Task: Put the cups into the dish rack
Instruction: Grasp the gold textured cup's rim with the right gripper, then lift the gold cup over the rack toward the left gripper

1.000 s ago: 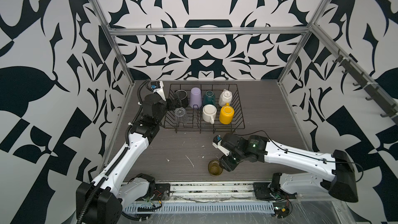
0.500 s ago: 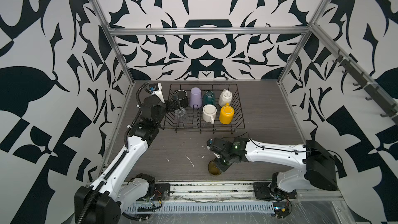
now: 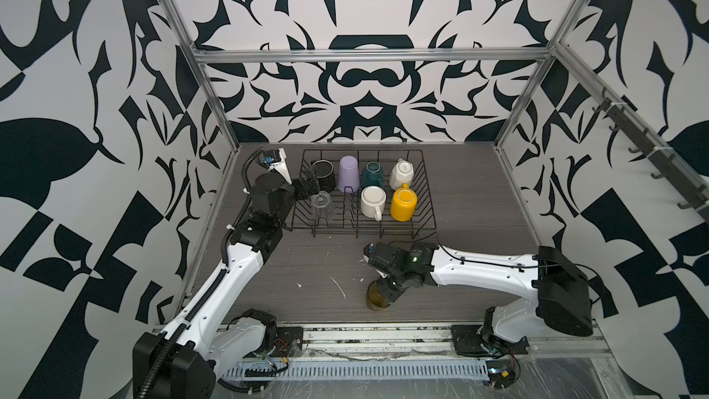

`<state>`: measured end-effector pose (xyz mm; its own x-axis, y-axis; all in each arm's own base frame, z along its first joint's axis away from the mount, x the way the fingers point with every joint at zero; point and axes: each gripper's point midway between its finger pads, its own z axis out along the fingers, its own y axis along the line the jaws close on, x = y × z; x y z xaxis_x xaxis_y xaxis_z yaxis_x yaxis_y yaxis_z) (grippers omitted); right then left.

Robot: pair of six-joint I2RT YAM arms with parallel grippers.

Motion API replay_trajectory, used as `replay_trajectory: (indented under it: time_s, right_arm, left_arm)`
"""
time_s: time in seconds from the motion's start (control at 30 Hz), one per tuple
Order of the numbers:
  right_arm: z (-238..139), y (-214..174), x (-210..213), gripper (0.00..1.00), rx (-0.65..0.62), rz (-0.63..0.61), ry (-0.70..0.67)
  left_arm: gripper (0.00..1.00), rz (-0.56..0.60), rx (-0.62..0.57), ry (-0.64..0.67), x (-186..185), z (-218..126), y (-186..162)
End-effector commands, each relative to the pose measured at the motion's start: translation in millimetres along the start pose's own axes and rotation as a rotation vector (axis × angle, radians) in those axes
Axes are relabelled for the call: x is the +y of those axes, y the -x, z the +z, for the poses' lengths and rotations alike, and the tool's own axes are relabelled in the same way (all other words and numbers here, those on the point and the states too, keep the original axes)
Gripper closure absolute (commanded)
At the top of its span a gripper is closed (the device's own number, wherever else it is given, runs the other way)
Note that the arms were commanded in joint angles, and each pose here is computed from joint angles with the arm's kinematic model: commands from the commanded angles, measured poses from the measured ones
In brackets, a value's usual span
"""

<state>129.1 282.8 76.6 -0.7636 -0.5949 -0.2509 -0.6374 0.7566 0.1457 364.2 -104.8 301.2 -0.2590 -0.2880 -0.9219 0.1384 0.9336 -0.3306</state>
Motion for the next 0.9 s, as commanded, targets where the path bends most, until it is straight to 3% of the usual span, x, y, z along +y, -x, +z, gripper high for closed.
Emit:
replay_trajectory:
  time_s: [0.0,0.23,0.47,0.63,0.87]
  right_arm:
    - [-35,30,-8,1.0,-0.136,0.033,0.04]
    - [-96,74,-31,1.0,-0.383,0.153,0.212]
    - [-155,115,-67,1.0,-0.654,0.275,0.378]
    - [-194,144,-97,1.0,-0.857,0.368,0.505]
    - [-230,169,-118,1.0,-1.007,0.408,0.684]
  left_arm:
    - [0.01,0.008,-0.025,0.011,4,2,2]
    - [0.01,0.017,-0.042,-0.059,-6,-3,3]
    - [0.01,0.072,-0.056,-0.259,-38,-15,1]
    - [0.01,0.11,-0.063,-0.48,-70,-33,-9]
    - [0.01,0.176,-0.056,-0.866,-118,-75,-25]
